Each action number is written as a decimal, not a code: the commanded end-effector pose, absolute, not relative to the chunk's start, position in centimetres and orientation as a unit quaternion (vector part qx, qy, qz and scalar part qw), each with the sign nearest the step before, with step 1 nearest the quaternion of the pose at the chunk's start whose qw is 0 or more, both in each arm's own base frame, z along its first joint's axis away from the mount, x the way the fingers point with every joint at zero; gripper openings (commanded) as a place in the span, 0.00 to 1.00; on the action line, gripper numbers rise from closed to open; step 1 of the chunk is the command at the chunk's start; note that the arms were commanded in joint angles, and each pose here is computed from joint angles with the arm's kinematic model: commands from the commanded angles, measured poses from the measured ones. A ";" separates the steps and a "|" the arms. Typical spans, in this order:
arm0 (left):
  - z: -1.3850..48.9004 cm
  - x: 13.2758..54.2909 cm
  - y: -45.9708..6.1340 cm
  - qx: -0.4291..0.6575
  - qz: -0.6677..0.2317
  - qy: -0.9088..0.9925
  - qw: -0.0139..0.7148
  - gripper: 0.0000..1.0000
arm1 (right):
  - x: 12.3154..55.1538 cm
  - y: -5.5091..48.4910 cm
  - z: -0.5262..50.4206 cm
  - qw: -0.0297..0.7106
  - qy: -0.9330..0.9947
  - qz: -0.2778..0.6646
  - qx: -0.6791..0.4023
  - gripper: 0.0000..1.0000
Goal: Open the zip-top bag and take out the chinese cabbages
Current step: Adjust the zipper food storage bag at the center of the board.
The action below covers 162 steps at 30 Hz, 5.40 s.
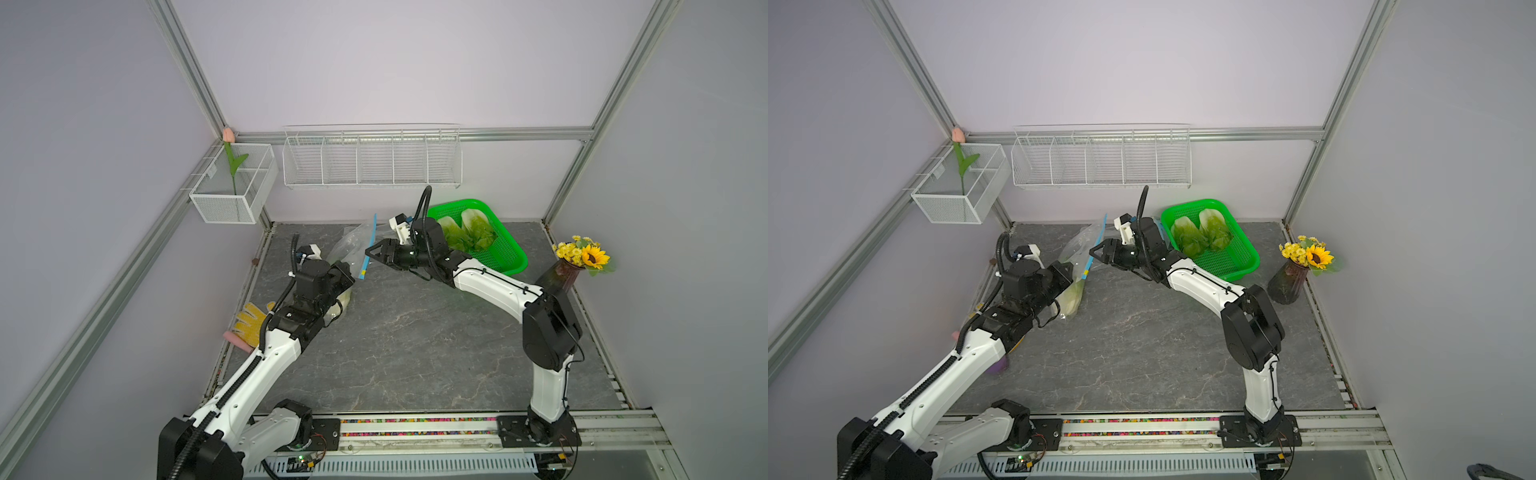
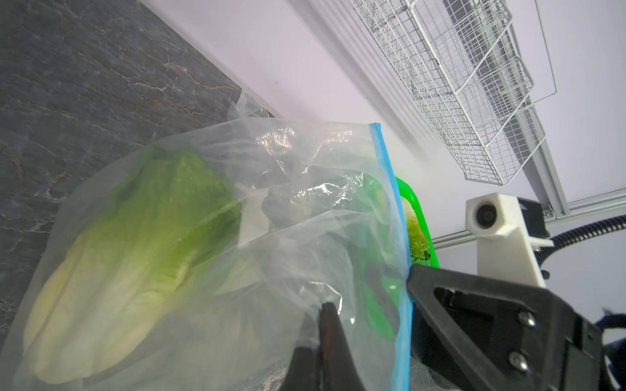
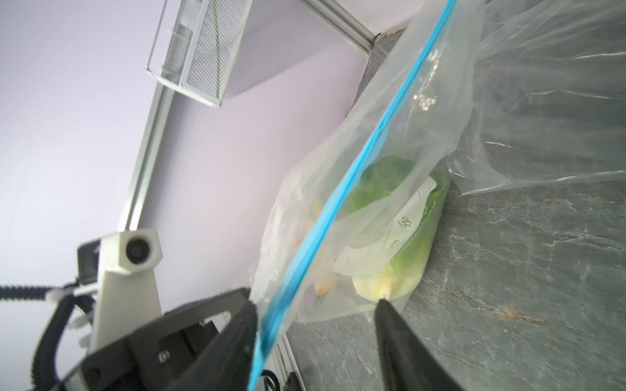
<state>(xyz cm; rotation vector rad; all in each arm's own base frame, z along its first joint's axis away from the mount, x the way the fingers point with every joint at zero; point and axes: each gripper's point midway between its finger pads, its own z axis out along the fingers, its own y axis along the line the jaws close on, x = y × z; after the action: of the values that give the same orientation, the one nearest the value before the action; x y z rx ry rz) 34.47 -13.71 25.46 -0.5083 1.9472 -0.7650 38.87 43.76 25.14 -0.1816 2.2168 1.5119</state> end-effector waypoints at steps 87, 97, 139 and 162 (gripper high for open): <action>29.6 26.9 -24.4 0.355 -0.203 0.634 0.657 0.87 | 37.2 24.2 30.1 0.465 0.793 0.361 0.157 0.11; 29.1 25.3 -29.3 0.457 -0.208 0.602 0.621 0.72 | 37.7 24.1 29.2 0.447 0.796 0.371 0.170 0.11; 32.0 28.3 -33.6 0.424 -0.319 0.598 0.601 0.00 | 35.1 18.4 35.2 0.604 0.752 0.262 -0.012 0.87; 34.1 29.1 -29.7 0.418 -0.447 0.589 0.528 0.00 | 27.1 24.7 33.0 0.474 0.613 0.102 -0.624 0.73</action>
<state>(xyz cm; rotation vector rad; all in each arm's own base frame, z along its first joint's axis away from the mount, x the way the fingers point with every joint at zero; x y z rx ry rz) 29.63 -29.67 32.25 0.9829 1.4552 -1.0410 27.43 24.45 35.40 -1.3452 1.5085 0.3213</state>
